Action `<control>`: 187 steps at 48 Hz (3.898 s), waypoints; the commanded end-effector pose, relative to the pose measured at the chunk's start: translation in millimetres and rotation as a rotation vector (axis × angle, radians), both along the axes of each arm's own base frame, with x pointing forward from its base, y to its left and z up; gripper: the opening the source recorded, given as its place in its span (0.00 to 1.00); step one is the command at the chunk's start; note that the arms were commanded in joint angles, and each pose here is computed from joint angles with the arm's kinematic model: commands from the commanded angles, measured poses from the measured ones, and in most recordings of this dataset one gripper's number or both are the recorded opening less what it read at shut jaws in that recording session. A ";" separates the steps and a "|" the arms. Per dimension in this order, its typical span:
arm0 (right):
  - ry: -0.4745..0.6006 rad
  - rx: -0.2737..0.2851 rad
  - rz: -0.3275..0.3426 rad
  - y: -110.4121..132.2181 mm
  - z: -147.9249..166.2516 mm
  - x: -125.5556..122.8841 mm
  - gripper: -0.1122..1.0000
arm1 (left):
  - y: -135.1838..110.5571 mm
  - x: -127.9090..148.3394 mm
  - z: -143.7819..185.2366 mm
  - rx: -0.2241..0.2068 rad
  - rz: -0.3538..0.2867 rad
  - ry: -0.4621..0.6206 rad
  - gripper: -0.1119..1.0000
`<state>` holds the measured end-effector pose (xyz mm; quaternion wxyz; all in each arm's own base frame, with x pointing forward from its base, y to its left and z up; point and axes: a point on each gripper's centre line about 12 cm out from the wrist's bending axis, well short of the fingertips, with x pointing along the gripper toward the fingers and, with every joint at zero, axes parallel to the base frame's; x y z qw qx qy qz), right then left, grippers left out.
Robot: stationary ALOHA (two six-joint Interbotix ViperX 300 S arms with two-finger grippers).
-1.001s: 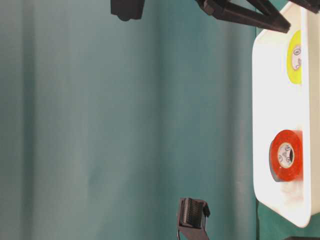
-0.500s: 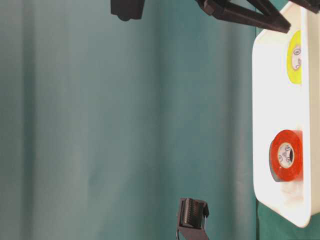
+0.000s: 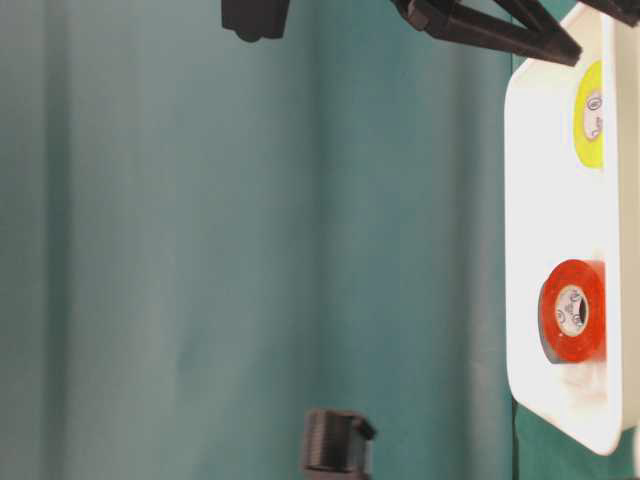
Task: Put the tape alternately from left to right into the white case.
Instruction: 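Lower the left gripper into the white roll's hole and grip it, then lift the white roll and carry it into the tray's upper right, then release the white roll and withdraw the left gripper over the teal roll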
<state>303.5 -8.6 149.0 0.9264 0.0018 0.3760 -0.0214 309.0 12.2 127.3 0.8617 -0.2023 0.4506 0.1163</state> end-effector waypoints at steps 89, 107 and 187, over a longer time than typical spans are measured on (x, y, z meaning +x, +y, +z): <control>-0.053 0.027 0.034 5.9 3.1 0.7 0.82 | 156.1 145.7 56.4 0.521 -0.118 -0.309 0.08; -0.048 0.029 0.034 6.0 1.4 -0.9 0.82 | 157.8 150.1 55.2 0.548 -0.133 -0.322 0.08; -0.043 0.029 0.034 6.0 -0.1 -2.2 0.82 | 102.6 120.8 60.6 0.524 -0.240 -0.307 0.85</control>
